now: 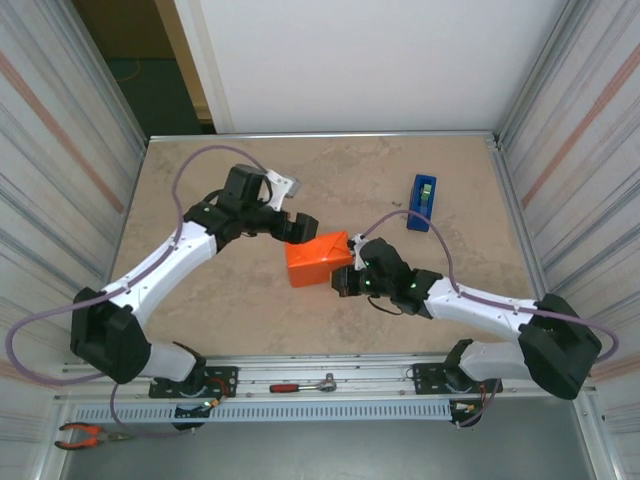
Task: Wrap the gift box in paper
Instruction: Lay the gift box flat at the center of the table.
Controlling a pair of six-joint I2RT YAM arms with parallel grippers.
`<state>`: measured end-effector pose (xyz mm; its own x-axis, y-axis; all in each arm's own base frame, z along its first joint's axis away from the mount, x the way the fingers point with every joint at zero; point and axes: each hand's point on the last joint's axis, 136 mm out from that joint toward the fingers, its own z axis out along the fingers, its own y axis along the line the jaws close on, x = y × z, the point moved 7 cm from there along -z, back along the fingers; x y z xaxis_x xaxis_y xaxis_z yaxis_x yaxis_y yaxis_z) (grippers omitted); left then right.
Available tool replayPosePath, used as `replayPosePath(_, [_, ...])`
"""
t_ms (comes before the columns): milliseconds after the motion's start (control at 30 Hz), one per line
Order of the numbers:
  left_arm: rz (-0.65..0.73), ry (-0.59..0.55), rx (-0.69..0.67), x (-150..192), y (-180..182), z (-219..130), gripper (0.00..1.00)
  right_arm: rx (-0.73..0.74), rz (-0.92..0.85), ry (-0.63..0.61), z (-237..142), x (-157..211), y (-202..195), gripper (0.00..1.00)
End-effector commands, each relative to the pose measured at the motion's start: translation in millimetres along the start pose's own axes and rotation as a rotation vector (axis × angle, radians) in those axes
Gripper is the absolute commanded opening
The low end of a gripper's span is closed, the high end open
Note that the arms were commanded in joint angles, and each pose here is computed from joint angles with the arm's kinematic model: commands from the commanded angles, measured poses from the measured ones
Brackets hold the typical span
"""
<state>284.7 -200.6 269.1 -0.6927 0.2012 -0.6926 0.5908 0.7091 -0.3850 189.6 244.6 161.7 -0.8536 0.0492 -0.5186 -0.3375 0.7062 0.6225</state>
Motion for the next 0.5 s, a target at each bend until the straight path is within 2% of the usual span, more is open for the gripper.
replayPosePath(0, [-0.057,-0.138,-0.113,-12.4,14.4,-29.7,0.99,-0.069,-0.043,-0.042,8.9,-19.5,21.0,0.07])
replayPosePath(200, [-0.227,-0.274,-0.257,1.9,56.8,-65.2,0.99,-0.075,-0.013,-0.054,46.7,-71.2,16.4,0.07])
replayPosePath(300, [-0.257,-0.300,-0.298,10.2,66.8,-78.5,0.99,-0.093,0.000,-0.045,61.8,-95.1,13.3,0.07])
replayPosePath(467, [-0.273,-0.311,-0.387,21.5,80.6,-90.1,0.99,-0.104,-0.002,-0.070,56.5,-118.9,14.7,0.12])
